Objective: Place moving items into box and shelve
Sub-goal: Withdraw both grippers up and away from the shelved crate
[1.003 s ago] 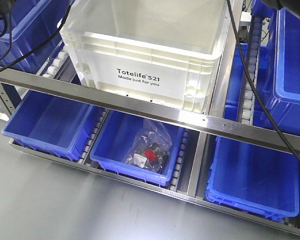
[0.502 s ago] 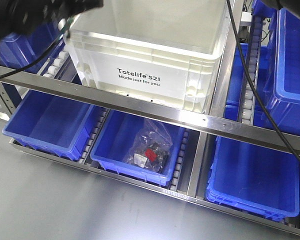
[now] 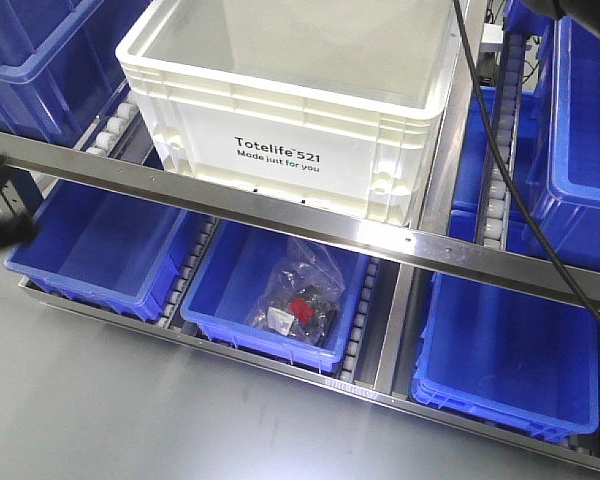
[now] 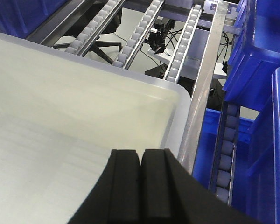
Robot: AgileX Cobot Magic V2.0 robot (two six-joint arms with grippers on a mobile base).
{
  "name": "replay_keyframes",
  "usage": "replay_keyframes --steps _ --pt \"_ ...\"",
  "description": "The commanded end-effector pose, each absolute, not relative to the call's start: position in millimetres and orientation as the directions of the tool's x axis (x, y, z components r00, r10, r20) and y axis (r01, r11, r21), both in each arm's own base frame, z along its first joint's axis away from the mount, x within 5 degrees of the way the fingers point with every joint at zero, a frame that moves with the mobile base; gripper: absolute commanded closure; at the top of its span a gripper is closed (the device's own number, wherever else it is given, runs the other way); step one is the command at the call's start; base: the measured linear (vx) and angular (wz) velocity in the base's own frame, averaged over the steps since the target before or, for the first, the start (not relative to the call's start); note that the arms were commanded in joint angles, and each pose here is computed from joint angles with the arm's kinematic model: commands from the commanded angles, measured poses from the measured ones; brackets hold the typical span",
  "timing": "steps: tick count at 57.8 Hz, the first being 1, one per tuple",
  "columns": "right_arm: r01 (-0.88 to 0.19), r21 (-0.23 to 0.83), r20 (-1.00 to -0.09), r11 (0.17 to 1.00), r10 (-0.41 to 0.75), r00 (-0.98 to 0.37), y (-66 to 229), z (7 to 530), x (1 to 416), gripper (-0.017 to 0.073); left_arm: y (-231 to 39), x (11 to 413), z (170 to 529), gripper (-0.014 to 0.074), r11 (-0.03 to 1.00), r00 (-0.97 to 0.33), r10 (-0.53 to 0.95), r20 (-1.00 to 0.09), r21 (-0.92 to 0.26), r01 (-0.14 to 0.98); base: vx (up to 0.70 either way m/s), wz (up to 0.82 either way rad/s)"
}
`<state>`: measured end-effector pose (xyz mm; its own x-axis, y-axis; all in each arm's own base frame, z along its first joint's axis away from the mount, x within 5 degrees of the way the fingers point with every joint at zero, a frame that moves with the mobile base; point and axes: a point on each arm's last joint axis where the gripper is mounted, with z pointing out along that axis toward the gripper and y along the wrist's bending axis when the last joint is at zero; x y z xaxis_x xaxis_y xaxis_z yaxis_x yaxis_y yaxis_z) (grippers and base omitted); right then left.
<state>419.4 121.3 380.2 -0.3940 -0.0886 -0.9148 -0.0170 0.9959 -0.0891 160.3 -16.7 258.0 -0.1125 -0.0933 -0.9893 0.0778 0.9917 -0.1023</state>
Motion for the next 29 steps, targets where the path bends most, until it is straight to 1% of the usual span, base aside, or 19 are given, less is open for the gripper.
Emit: replay_keyframes --steps 1,6,10,12,13,17,22,24,29 --pt "-0.034 -0.098 -0.958 0.995 -0.104 -0.266 116.1 418.6 406.3 0.0568 -12.1 129.8 262.2 0.0601 0.994 0.004 -0.078 -0.997 -0.077 0.082 0.00 0.00" --pt "-0.034 -0.098 -0.958 0.995 -0.104 -0.266 116.1 418.6 406.3 0.0568 -7.9 94.4 245.6 0.0601 0.992 0.106 -0.093 -0.990 -0.084 0.091 0.00 0.00" --pt "-0.034 -0.098 -0.958 0.995 -0.104 -0.266 116.1 418.6 406.3 0.0568 -5.6 76.6 231.4 0.0601 0.988 0.183 -0.135 -0.974 -0.118 0.102 0.00 0.00" --pt "-0.034 -0.098 -0.958 0.995 -0.104 -0.266 116.1 418.6 406.3 0.0568 -5.0 71.7 224.6 0.0601 0.984 0.200 -0.163 -0.966 -0.144 0.109 0.00 0.00" --pt "-0.034 -0.098 -0.958 0.995 -0.104 -0.266 116.1 418.6 406.3 0.0568 -4.9 69.8 223.6 0.0601 0.981 0.198 -0.180 -0.963 -0.160 0.114 0.00 0.00" --pt "-0.034 -0.098 -0.958 0.995 -0.104 -0.267 116.0 418.6 406.3 0.0568 -6.1 68.1 219.5 0.0601 0.975 0.109 -0.200 -0.974 -0.187 0.118 0.00 0.00" --pt "-0.032 -0.099 -0.958 0.995 -0.104 -0.269 115.8 418.4 406.2 0.0568 -6.8 68.6 212.0 0.0601 0.973 0.041 -0.205 -0.978 -0.199 0.113 0.00 0.00" --pt "-0.032 -0.099 -0.958 0.995 -0.104 -0.269 115.8 418.4 406.2 0.0568 -7.2 68.6 209.2 0.0601 0.978 0.013 -0.180 -0.984 -0.177 0.111 0.00 0.00" --pt "-0.032 -0.099 -0.958 0.995 -0.104 -0.269 115.8 418.4 406.2 0.0568 -7.7 65.8 201.3 0.0601 0.991 -0.040 -0.064 -0.997 -0.068 0.114 0.00 0.00"
